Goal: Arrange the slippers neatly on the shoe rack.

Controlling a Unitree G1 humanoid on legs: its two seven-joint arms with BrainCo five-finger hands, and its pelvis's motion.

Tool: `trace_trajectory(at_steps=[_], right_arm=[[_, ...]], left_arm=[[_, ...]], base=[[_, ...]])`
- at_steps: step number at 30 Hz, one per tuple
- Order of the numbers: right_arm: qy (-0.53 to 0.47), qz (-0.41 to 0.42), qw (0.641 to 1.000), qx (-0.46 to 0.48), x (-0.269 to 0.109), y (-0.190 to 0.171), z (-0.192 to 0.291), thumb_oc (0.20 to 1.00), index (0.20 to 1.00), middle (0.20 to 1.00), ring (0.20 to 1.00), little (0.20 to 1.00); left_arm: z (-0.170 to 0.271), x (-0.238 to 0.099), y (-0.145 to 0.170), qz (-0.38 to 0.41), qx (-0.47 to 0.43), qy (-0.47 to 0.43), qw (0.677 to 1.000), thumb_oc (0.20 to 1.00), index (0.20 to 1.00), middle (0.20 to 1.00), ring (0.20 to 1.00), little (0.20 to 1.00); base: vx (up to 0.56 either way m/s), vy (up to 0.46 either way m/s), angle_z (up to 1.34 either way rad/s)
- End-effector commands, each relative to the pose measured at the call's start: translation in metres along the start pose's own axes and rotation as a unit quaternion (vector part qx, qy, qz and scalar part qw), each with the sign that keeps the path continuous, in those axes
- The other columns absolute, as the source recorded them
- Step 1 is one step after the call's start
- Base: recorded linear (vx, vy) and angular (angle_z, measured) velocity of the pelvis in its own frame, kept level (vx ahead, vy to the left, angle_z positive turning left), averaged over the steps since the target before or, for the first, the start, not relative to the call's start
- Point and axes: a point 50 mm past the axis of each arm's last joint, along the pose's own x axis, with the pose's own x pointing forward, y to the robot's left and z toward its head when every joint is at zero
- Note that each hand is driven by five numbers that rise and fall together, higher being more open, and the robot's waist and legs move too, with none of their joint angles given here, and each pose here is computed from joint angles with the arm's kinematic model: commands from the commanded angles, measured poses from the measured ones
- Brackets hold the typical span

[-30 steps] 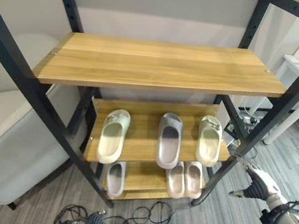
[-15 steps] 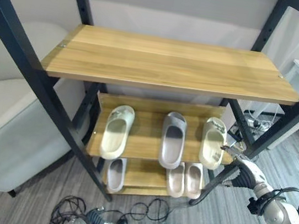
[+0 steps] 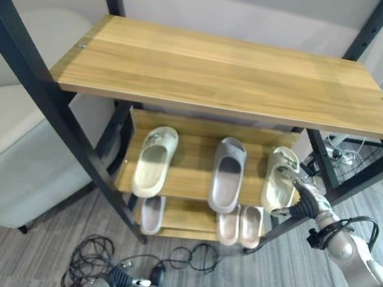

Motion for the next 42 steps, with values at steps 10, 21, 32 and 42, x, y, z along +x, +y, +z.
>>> trace_trajectory(at_steps=[10,21,32,42], right_arm=[[-0.041,-0.080,0.996,-0.022,0.023,-0.047,0.014,1.000,1.000,1.000,1.000,1.000],[-0.037,-0.114,0.992,-0.040,0.039,-0.074,0.013,1.000,1.000,1.000,1.000,1.000],[-0.038,-0.134,0.989,-0.038,0.054,-0.083,0.018,1.000,1.000,1.000,1.000,1.000],[-0.052,-0.169,0.984,-0.035,0.074,-0.100,0.031,1.000,1.000,1.000,1.000,1.000]], left_arm=[[-0.004,0.000,0.007,0.007,0.007,0.016,1.000,1.000,1.000,1.000,1.000,1.000],[0.006,0.003,0.005,0.005,0.008,0.005,1.000,1.000,1.000,1.000,1.000,1.000],[0.020,0.005,0.009,0.017,-0.001,-0.021,1.000,1.000,1.000,1.000,1.000,1.000],[0.031,0.007,0.015,0.031,-0.001,-0.038,0.999,1.000,1.000,1.000,1.000,1.000]], base=[[0.01,-0.001,0.07],[-0.01,0.000,0.05],[0.00,-0.001,0.05],[-0.02,-0.001,0.02]])
